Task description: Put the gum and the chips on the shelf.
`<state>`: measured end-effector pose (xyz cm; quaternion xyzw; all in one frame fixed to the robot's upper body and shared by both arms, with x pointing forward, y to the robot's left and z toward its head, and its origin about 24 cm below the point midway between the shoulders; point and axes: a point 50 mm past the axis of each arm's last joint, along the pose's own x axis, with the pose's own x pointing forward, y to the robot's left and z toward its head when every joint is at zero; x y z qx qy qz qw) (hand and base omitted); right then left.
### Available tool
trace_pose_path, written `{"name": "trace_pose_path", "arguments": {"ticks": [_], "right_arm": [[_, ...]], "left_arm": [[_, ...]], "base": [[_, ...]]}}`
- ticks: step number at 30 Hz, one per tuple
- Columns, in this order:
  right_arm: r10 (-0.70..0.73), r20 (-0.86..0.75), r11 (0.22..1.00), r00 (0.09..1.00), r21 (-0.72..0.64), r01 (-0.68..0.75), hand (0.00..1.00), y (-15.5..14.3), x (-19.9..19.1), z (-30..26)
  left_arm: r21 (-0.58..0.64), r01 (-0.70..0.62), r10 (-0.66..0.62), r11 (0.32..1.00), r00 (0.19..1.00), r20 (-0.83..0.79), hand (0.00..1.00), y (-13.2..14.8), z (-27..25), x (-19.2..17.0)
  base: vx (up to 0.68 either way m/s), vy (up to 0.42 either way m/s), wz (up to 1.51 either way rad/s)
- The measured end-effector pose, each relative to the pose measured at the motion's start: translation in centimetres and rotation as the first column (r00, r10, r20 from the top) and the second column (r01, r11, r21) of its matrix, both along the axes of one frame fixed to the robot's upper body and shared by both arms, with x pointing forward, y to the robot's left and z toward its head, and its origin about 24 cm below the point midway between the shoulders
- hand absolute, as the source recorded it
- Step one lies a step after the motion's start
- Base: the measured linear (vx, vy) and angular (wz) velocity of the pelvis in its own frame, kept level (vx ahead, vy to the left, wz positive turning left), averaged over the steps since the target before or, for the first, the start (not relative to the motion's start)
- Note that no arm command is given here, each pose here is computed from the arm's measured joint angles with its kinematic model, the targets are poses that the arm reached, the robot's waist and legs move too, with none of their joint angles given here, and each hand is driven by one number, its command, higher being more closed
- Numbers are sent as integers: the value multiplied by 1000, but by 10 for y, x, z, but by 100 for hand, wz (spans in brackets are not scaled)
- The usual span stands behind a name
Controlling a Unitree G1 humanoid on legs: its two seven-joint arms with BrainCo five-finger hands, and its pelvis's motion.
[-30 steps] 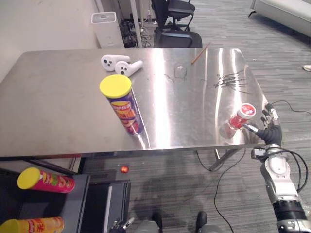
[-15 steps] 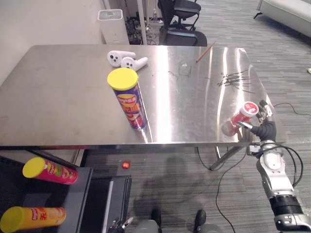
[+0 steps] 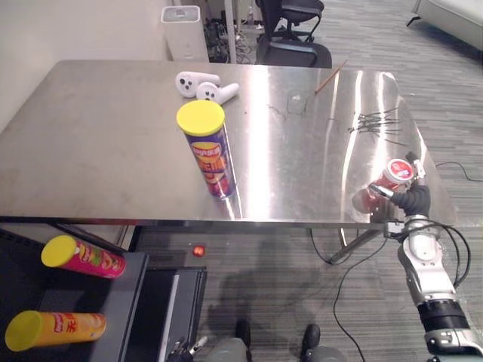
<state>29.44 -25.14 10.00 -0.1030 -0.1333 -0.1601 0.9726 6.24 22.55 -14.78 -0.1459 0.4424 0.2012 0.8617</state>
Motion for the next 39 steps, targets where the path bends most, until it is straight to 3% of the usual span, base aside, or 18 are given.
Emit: {"name": "trace_pose_path", "arguments": {"ticks": [30, 39], "right_arm": [[-62, 82, 998, 995, -12, 63, 100, -2, 3, 14], [171, 213, 984, 962, -94, -154, 100, 23, -11, 51]], "left_arm": [[1, 19, -19, 1000, 999, 27, 0, -2, 3, 6], [0, 10, -10, 1000, 1000, 26, 0, 0, 3, 7]], "base": [[-10, 0, 0], [0, 0, 0]]}}
